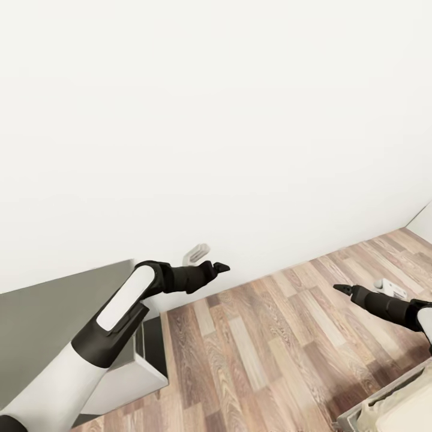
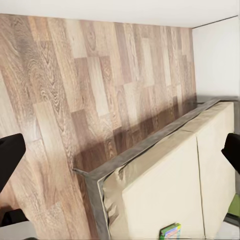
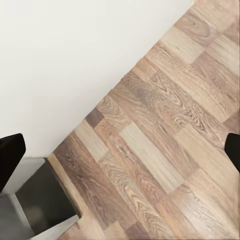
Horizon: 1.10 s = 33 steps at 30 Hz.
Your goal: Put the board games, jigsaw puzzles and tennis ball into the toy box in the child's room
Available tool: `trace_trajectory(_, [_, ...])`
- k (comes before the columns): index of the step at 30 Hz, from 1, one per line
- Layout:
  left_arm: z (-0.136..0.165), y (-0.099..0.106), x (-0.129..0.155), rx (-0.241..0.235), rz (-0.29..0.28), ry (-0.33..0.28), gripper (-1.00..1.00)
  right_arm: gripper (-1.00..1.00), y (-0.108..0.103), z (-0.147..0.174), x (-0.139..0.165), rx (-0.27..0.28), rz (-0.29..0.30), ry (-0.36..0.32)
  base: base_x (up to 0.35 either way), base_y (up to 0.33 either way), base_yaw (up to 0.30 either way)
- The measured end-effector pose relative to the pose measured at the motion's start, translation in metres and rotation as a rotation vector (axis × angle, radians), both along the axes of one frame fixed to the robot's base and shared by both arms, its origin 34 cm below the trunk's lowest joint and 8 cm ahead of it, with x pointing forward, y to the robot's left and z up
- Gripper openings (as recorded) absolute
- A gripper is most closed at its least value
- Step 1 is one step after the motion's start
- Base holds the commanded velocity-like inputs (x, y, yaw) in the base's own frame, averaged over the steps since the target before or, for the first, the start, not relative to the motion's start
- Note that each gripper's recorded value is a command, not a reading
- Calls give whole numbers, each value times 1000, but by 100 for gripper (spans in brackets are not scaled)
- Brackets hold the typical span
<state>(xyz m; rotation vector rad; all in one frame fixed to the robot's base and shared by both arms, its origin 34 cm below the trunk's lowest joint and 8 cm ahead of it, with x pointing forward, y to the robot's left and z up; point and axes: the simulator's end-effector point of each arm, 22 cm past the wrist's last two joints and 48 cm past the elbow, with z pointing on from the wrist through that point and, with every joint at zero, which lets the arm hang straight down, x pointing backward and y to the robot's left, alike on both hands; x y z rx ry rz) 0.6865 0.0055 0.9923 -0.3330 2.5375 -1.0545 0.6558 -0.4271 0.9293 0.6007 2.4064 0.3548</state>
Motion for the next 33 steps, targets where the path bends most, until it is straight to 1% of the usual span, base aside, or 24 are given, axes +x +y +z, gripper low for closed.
trace_trajectory(1, [-2, 2, 0, 2, 3, 3, 100, 100, 0, -5, 1, 1, -5, 15, 0, 0, -281])
trace_trajectory(2, [-1, 2, 0, 2, 3, 2, 100, 100, 0, -5, 1, 1, -5, 14, 0, 0, -281])
trace_trajectory(4, [-5, 5, 1, 8, 10, 10, 100, 100, 1, -15, 3, 5, -15, 43, 0, 0, -281])
trace_trajectory(7, [-7, 6, 1, 10, 15, 13, 100, 100, 2, -20, 5, 9, -20, 56, 0, 0, -281])
trace_trajectory(11, [-16, 12, 1, 25, 29, 32, 100, 100, 3, -41, 7, 25, -38, 116, 0, 0, -281])
trace_trajectory(14, [-18, 14, 2, 29, 34, 35, 100, 100, 3, -46, 8, 30, -43, 130, 0, 0, -280])
trace_trajectory(16, [-22, 17, 2, 36, 43, 45, 100, 100, 3, -55, 11, 35, -48, 158, 0, 0, -280])
trace_trajectory(17, [-22, 17, 2, 36, 44, 44, 100, 100, 3, -55, 11, 35, -49, 158, 0, 0, -280])
trace_trajectory(19, [-28, 18, 2, 43, 51, 58, 100, 100, 3, -65, 12, 33, -52, 189, 0, 0, -279])
trace_trajectory(20, [-28, 18, 2, 43, 51, 58, 100, 100, 3, -65, 12, 33, -52, 189, 0, 0, -277])
trace_trajectory(22, [-38, 18, -2, 50, 56, 81, 100, 100, 0, -75, 13, 21, -58, 220, 0, 0, -276])
trace_trajectory(23, [-37, 18, -2, 50, 56, 81, 100, 100, 0, -74, 14, 21, -58, 219, 0, 0, -273])
trace_trajectory(24, [-43, 18, -5, 51, 57, 95, 100, 100, -2, -78, 15, 13, -64, 231, 0, 0, -271])
trace_trajectory(25, [-48, 17, -9, 49, 58, 108, 100, 100, -6, -82, 16, 3, -72, 241, 0, 0, -271])
trace_trajectory(26, [-48, 17, -9, 49, 59, 108, 100, 100, -6, -81, 16, 3, -73, 240, 0, 0, -268])
trace_trajectory(28, [-56, 14, -17, 35, 57, 128, 100, 100, -13, -86, 19, -16, -89, 251, 0, 0, -266])
trace_trajectory(31, [-57, 11, -21, 23, 55, 134, 100, 100, -16, -87, 21, -24, -97, 251, 0, 0, -263])
trace_trajectory(33, [-60, 3, -29, -2, 48, 144, 100, 100, -20, -89, 22, -37, -108, 254, 0, 0, -259])
